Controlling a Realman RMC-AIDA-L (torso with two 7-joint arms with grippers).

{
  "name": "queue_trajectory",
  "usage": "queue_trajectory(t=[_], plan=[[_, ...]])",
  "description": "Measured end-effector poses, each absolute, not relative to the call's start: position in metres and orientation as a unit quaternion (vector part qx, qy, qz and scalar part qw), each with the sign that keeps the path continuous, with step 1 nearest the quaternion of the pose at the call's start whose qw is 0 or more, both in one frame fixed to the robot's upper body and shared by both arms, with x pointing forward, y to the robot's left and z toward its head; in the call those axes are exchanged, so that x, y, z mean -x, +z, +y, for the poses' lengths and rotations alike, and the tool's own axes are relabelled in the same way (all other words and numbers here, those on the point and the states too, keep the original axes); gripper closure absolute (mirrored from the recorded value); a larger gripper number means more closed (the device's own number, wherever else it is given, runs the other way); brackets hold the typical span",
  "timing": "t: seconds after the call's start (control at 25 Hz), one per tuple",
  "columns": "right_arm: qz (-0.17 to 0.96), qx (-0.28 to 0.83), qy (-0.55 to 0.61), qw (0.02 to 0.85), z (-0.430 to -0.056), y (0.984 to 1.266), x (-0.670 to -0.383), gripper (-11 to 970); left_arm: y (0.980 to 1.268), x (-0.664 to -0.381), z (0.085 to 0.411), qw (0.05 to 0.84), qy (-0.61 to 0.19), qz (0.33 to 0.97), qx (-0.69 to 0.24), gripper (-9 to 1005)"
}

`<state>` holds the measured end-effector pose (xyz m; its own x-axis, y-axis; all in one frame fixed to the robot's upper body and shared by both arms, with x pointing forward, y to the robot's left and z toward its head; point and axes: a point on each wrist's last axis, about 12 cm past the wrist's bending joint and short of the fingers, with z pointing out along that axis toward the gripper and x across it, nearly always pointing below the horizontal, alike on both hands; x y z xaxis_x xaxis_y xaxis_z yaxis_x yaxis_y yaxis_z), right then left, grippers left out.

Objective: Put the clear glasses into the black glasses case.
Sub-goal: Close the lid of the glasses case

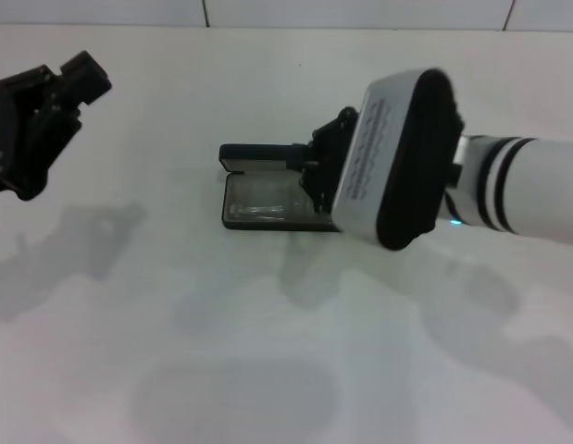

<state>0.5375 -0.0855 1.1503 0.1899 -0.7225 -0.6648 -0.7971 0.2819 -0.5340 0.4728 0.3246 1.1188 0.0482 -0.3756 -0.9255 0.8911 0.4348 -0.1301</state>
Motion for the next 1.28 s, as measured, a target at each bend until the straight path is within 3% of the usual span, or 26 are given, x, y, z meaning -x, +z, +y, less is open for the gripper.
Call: queue_trajectory(t=[0.32, 0.48, 0.6, 1.0, 1.28], plan=[[0.669, 0.532, 0.189, 0.484, -0.112, 1.176, -0.525, 863, 1.123, -0.482, 0.325, 0.666, -0.472, 0.515, -0.262, 930], [0.647, 0.495, 0.307, 0.492, -0.155, 1.192, -0.52, 864, 1.127, -0.494, 0.319, 0.655, -0.475, 0.521, -0.272, 930], [0.637, 0.472, 0.328, 0.514, -0.192, 1.195, -0.516, 864, 1.128, -0.506, 0.307, 0.64, -0.478, 0.53, -0.285, 930], [0.673, 0.374, 0.307, 0.559, -0.313, 1.167, -0.494, 862, 1.122, -0.55, 0.265, 0.597, -0.427, 0.6, -0.316, 911], [0.688, 0.318, 0.324, 0.567, -0.347, 1.142, -0.477, 860, 1.117, -0.59, 0.221, 0.545, -0.374, 0.663, -0.351, 878]])
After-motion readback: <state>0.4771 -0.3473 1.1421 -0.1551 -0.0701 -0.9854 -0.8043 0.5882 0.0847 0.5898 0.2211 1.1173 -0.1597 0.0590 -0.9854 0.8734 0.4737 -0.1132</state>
